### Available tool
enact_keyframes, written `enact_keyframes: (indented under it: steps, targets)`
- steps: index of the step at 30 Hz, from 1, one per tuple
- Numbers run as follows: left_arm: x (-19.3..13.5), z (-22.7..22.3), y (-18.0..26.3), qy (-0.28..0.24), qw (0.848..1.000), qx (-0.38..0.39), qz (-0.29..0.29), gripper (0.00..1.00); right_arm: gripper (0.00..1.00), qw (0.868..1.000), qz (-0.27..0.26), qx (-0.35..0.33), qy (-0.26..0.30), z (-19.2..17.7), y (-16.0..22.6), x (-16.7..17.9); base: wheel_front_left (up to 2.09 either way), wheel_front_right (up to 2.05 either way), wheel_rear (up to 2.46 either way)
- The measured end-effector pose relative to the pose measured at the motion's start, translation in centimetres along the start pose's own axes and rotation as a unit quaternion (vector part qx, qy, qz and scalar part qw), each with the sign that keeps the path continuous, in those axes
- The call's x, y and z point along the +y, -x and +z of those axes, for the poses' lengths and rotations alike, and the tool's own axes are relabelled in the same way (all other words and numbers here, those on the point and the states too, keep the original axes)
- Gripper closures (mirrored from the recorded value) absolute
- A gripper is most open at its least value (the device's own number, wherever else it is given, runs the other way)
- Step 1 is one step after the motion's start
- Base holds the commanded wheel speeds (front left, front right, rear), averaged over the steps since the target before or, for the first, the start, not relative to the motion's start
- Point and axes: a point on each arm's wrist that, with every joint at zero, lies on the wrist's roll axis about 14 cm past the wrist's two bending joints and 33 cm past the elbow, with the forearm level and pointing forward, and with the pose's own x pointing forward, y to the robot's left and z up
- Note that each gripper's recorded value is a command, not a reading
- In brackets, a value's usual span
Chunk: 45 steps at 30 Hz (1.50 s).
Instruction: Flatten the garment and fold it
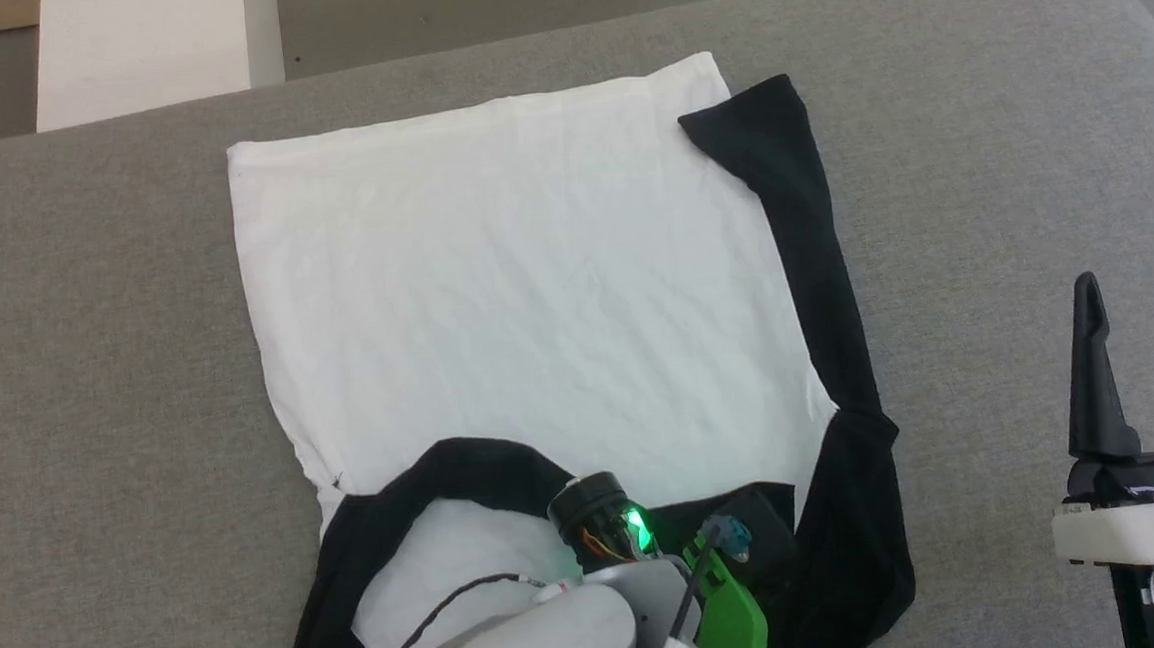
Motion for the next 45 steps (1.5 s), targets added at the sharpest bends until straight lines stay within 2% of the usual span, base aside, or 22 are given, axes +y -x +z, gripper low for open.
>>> enact_keyframes:
  steps: [1, 4, 7, 11, 16, 19, 22, 23, 26, 28, 31, 34, 36, 39, 41, 45]
  targets:
    - [0.3, 0.1, 0.0, -0.008, 1.0, -0.006, 0.006, 0.0, 0.0, 1.0, 0.0, -0.001, 0.001, 0.1, 0.0, 0.0, 0.0, 0.0, 0.0]
    - [0.8, 0.9, 0.3, -0.009, 0.999, -0.043, 0.02, 0.0, 0.0, 1.0, 0.003, -0.008, 0.006, 0.6, 0.1, -0.2, 0.0, 0.0, 0.0]
    - [2.2, 3.9, 1.5, -0.013, 0.991, -0.124, 0.051, 0.0, 0.0, 1.0, 0.01, -0.021, 0.015, 1.6, 0.1, -0.4, 0.0, 0.0, 0.0]
    - [5.5, 8.9, 5.1, -0.042, 0.96, -0.24, 0.138, 0.0, 0.0, 0.998, 0.03, -0.043, 0.035, 3.2, -0.4, -0.5, 0.0, 0.0, 0.0]
    - [10.5, 12.5, 12.5, -0.067, 0.898, -0.327, 0.288, 0.0, 0.0, 0.992, 0.071, -0.077, 0.065, 5.2, -2.8, 0.3, 0.0, 0.0, 0.0]
    - [13.4, 13.8, 18.5, -0.083, 0.843, -0.362, 0.389, 0.0, 0.0, 0.988, 0.102, -0.083, 0.079, 5.7, -4.8, 1.2, 0.0, 0.0, 0.0]
    - [15.0, 14.2, 23.9, -0.091, 0.788, -0.39, 0.467, 0.0, 0.0, 0.987, 0.123, -0.074, 0.076, 6.4, -7.5, 2.2, 0.0, 0.0, 0.0]
    - [15.4, 13.8, 25.2, -0.086, 0.775, -0.394, 0.486, 0.0, 0.0, 0.987, 0.129, -0.065, 0.076, 6.5, -8.2, 2.4, 0.0, 0.0, 0.0]
    - [16.9, 11.6, 29.2, -0.071, 0.73, -0.393, 0.556, 0.0, 0.0, 0.985, 0.155, 0.003, 0.078, 5.3, -11.0, 3.4, 0.0, 0.0, 0.0]
    - [17.7, 9.8, 31.2, -0.053, 0.705, -0.388, 0.591, 0.0, 0.0, 0.98, 0.171, 0.056, 0.083, 4.0, -12.4, 4.0, 0.0, 0.0, 0.0]
    - [18.5, 6.8, 33.5, -0.027, 0.676, -0.372, 0.636, 0.0, 0.0, 0.966, 0.196, 0.136, 0.102, 2.1, -14.2, 5.2, 0.0, 0.0, 0.0]
    - [18.9, 4.3, 34.6, -0.008, 0.658, -0.355, 0.664, 0.0, 0.0, 0.943, 0.217, 0.214, 0.132, -0.2, -15.7, 6.2, 0.0, 0.0, 0.0]
    - [19.2, 2.7, 34.9, 0.009, 0.651, -0.346, 0.676, 0.0, 0.0, 0.922, 0.228, 0.277, 0.146, -2.3, -16.3, 6.9, 0.0, 0.0, 0.0]
    - [19.6, 1.2, 34.6, 0.023, 0.65, -0.335, 0.682, 0.0, 0.0, 0.889, 0.24, 0.356, 0.16, -5.0, -16.9, 8.0, 0.0, 0.0, 0.0]
    - [19.9, 0.7, 34.5, 0.031, 0.649, -0.338, 0.681, 0.0, 0.0, 0.872, 0.24, 0.394, 0.165, -6.4, -17.6, 8.4, 0.0, 0.0, 0.0]
    - [20.8, -1.1, 34.1, 0.047, 0.649, -0.324, 0.687, 0.0, 0.0, 0.854, 0.224, 0.437, 0.172, -9.1, -19.8, 8.7, 0.0, 0.0, 0.0]
